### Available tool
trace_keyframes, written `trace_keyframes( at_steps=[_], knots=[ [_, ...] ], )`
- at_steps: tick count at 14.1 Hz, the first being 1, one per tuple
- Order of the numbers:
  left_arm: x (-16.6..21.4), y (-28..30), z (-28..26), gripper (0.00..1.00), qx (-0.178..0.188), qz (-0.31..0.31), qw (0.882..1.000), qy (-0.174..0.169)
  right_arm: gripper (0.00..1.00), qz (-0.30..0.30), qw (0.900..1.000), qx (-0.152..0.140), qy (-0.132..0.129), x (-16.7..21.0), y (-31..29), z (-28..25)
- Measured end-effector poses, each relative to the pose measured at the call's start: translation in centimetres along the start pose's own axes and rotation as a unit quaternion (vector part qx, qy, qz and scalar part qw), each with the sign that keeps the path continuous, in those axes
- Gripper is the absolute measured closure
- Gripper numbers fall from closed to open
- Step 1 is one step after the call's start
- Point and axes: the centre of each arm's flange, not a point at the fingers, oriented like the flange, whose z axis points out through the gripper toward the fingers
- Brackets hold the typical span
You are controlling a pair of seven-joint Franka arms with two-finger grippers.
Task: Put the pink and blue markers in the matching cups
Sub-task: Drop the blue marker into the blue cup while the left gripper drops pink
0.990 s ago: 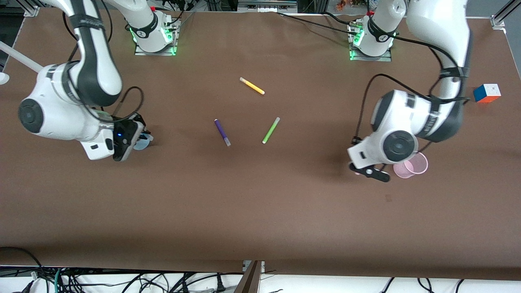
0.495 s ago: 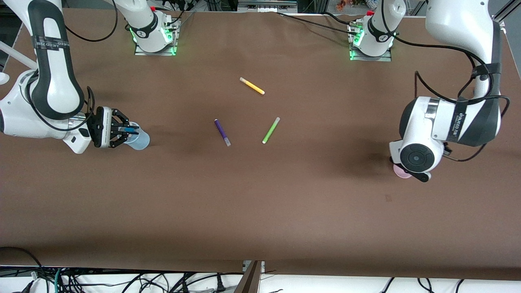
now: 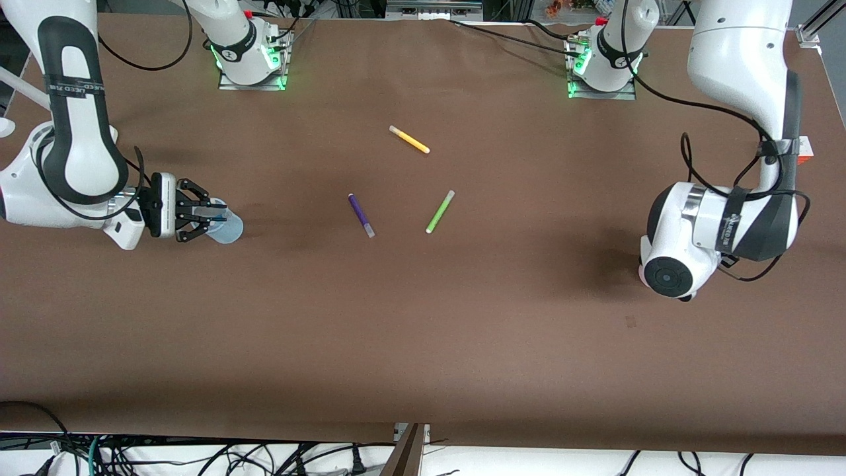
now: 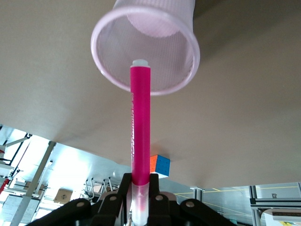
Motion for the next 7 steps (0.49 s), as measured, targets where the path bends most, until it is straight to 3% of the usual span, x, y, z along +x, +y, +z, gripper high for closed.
trace_keyframes(
  at_steps=[2, 4, 5, 6, 7],
  knots=[
    [1.1, -0.2, 0.4, 0.82, 0.008, 0.003, 1.000, 0.013, 0.36, 0.061, 0.998, -0.002, 0.007, 0.8, 0.3, -1.8],
    [1.9, -0.4, 1.1, 0.82, 0.011, 0.006, 1.000, 0.020, 0.15, 0.151, 0.989, -0.004, -0.002, 3.5, 0.7, -4.8],
    [2.0, -0.5, 1.2, 0.82, 0.011, 0.006, 1.000, 0.020, 0.06, 0.197, 0.980, -0.012, -0.023, 5.1, 0.8, -6.7],
    [1.9, -0.5, 1.2, 0.76, 0.011, 0.006, 1.000, 0.020, 0.00, 0.245, 0.968, -0.024, -0.048, 7.0, 0.8, -8.6],
    [1.9, -0.6, 1.0, 0.68, 0.012, 0.006, 1.000, 0.021, 0.00, 0.294, 0.952, -0.037, -0.071, 9.0, 0.6, -10.3]
  ],
)
